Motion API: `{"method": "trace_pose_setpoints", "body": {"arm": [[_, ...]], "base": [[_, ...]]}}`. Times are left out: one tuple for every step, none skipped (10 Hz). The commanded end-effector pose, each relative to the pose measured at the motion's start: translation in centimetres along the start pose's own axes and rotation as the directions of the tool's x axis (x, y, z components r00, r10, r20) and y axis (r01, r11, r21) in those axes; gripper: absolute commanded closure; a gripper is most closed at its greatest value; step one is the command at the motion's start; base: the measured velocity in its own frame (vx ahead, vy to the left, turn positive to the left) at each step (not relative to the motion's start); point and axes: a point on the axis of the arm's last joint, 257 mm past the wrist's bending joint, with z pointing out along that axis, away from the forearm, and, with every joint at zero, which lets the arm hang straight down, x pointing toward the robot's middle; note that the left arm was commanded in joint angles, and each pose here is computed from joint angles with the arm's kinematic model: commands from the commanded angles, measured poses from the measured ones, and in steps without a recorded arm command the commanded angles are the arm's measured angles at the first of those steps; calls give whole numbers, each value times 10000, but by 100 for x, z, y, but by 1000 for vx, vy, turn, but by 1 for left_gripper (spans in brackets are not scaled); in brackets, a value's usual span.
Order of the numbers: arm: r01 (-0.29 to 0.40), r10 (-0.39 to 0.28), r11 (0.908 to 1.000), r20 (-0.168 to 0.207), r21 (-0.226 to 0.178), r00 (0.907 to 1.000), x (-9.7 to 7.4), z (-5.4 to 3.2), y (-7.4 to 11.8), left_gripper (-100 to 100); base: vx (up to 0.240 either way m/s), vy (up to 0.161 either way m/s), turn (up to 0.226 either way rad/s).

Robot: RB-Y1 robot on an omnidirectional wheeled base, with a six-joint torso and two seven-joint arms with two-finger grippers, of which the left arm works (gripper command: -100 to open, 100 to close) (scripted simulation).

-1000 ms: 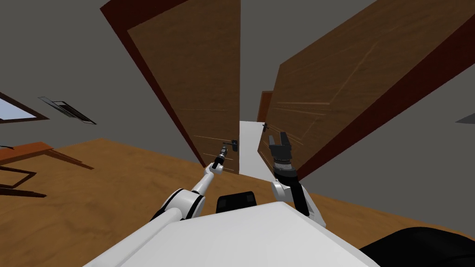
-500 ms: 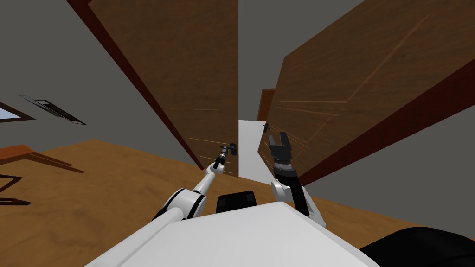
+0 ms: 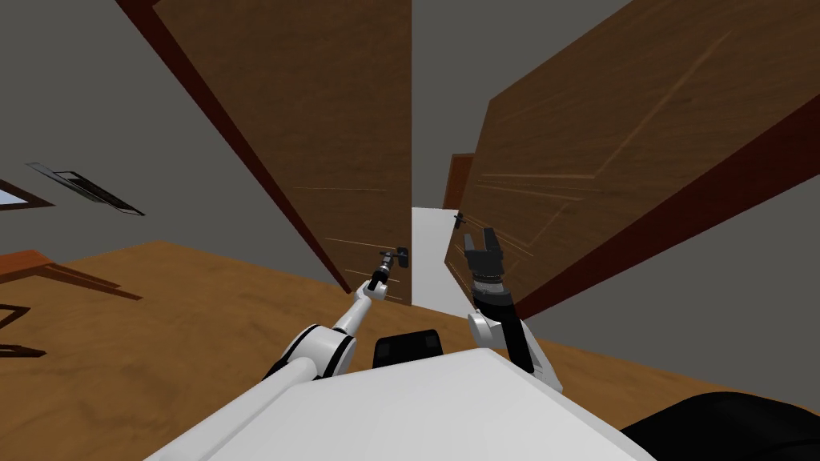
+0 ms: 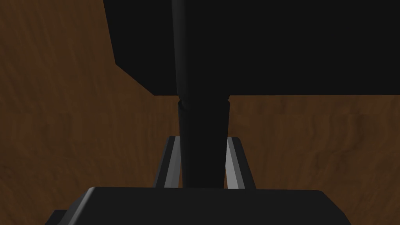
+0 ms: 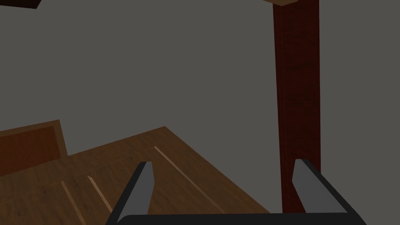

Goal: Push the door open

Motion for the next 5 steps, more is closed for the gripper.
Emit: {"method": "trace_pose_setpoints", "body": {"arm": [[-60,60,10000,187,-19,9998,-130,-14,8,100],[-84,84,10000,285,-28,9996,-196,-22,12,100],[-96,97,9999,340,-33,9994,-232,-26,14,100],[-119,121,9999,457,-43,9989,-308,-36,18,100],[-119,121,9999,457,-43,9989,-308,-36,18,100]], "base": [[82,-65,12],[118,-97,57],[122,-114,46],[136,-138,41],[98,-74,27]]}}
